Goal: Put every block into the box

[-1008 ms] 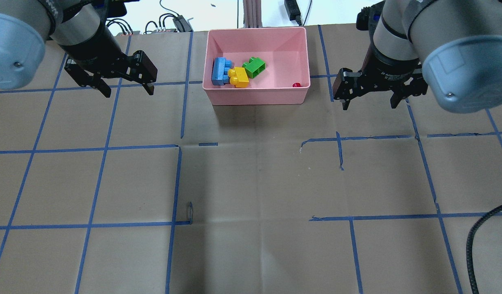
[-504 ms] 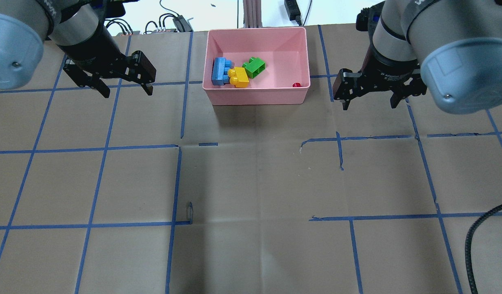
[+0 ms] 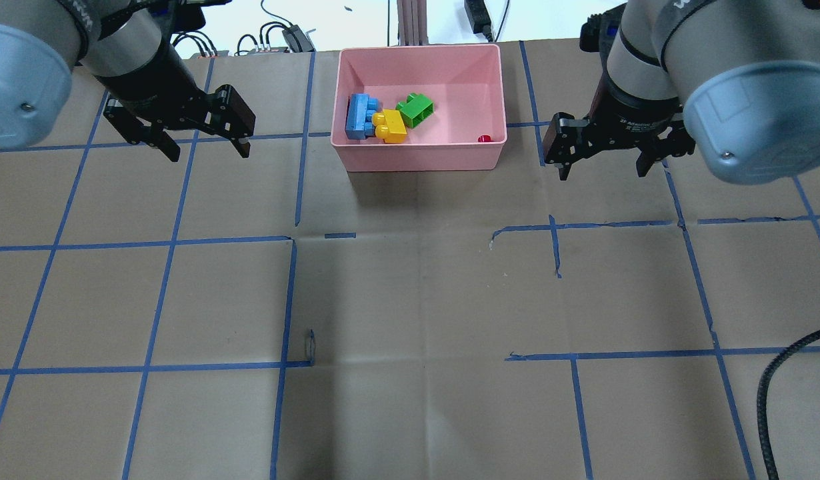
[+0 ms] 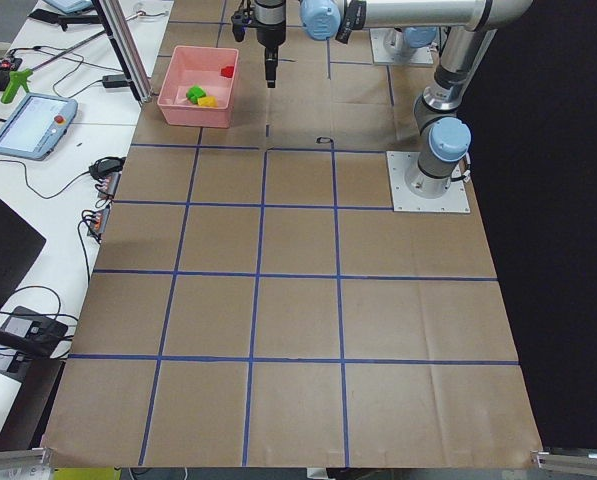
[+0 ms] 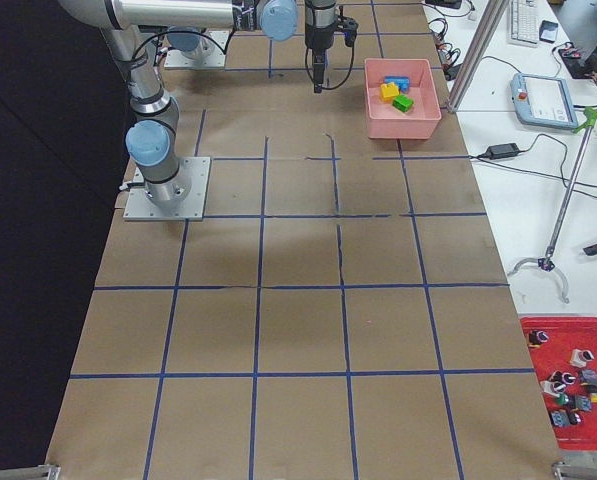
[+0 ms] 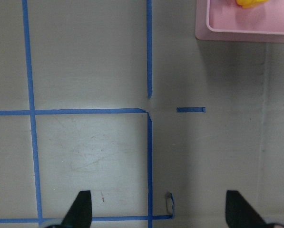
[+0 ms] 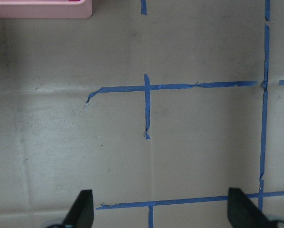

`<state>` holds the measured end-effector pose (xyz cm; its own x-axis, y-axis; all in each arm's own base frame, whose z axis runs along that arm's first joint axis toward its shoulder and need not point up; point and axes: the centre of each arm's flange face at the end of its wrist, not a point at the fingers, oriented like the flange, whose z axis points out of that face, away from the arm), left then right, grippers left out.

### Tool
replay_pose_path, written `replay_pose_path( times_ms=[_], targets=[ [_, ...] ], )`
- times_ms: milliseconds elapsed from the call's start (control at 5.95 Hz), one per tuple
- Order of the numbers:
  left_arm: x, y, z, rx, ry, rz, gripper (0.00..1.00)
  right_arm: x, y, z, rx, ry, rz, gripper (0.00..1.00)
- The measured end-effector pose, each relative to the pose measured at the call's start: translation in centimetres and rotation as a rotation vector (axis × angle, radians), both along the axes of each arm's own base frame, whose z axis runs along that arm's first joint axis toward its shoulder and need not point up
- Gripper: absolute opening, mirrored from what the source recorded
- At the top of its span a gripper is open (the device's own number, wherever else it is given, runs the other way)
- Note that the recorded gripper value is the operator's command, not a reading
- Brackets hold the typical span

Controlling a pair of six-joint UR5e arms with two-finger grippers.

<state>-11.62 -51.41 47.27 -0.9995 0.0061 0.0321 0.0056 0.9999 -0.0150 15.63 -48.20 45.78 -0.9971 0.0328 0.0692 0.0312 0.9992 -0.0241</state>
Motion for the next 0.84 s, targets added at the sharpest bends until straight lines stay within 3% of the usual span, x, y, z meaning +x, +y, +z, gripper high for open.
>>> replay_pose_path(
  times_ms=[840],
  targets=[
    [0.00, 0.13, -0.12, 0.001, -0.001, 0.003, 1.00, -0.07, -0.03, -0.36, 0.009, 0.001, -0.001, 1.00]
  ],
)
